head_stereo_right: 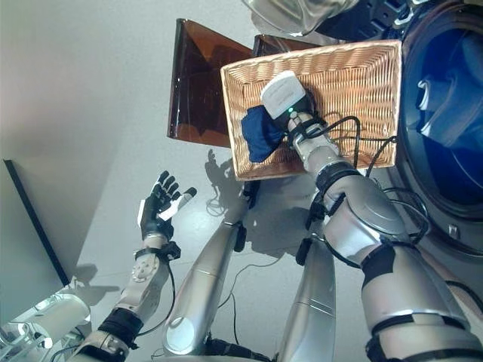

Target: Pick up the clothes and place them into the washing machine

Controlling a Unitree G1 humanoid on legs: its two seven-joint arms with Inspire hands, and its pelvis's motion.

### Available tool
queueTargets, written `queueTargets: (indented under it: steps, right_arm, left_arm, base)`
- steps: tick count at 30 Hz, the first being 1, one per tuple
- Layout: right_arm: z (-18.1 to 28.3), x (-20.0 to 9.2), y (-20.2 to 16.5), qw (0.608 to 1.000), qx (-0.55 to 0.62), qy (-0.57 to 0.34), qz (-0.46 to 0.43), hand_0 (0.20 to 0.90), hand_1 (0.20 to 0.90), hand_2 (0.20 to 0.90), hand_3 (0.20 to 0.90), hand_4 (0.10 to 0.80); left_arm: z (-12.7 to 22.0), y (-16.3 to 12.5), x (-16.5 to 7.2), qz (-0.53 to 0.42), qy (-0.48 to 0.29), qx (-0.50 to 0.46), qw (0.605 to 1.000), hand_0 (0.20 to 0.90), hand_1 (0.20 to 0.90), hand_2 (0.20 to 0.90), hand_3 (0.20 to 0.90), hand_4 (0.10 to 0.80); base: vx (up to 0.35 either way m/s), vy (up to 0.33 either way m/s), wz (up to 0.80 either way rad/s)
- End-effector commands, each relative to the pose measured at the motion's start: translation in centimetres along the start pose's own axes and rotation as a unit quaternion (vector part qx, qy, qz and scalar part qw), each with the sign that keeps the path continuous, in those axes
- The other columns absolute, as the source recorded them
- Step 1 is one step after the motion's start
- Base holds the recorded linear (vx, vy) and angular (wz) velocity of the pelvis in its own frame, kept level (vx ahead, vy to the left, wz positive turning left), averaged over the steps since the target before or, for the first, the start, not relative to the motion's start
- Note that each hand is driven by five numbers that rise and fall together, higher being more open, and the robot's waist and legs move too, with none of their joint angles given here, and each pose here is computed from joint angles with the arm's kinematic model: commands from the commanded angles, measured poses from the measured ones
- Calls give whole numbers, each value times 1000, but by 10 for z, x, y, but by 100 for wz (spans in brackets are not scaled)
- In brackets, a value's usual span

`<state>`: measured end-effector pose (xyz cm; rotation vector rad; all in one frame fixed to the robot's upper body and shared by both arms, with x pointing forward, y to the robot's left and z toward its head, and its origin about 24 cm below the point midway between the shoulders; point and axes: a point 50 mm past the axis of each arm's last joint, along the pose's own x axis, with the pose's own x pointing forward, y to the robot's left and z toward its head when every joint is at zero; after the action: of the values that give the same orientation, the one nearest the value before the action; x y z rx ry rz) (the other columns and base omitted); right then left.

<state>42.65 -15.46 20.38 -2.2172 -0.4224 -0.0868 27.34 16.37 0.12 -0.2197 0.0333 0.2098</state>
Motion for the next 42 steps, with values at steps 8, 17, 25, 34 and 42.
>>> queueTargets:
  steps: [8,17,25,34,42]
  right_arm:
    - [-29,5,-44,960,215,93,-154,200,200,200,200,300]
    - [-17,-15,-21,765,583,181,-203,200,200,200,200,300]
    - [-5,-40,22,496,807,254,-194,200,200,200,200,300]
    - [-36,-60,49,320,861,311,-245,200,200,200,200,300]
    - [-59,-72,65,175,870,351,-300,200,200,200,200,300]
  left_arm:
    - [1,20,-4,32,-17,22,999,900,900,900,900,800]
    - [-19,19,-8,45,29,17,998,900,900,900,900,800]
    - [-28,21,-16,36,53,19,998,900,900,900,900,800]
    - [-36,25,-29,21,71,9,997,900,900,900,900,800]
    - [-39,14,-31,-6,79,-4,997,900,900,900,900,800]
  base:
    - [23,18,-10]
    - [35,43,-19]
    - [40,33,-14]
    - [20,5,-10]
    - [3,-2,-2]
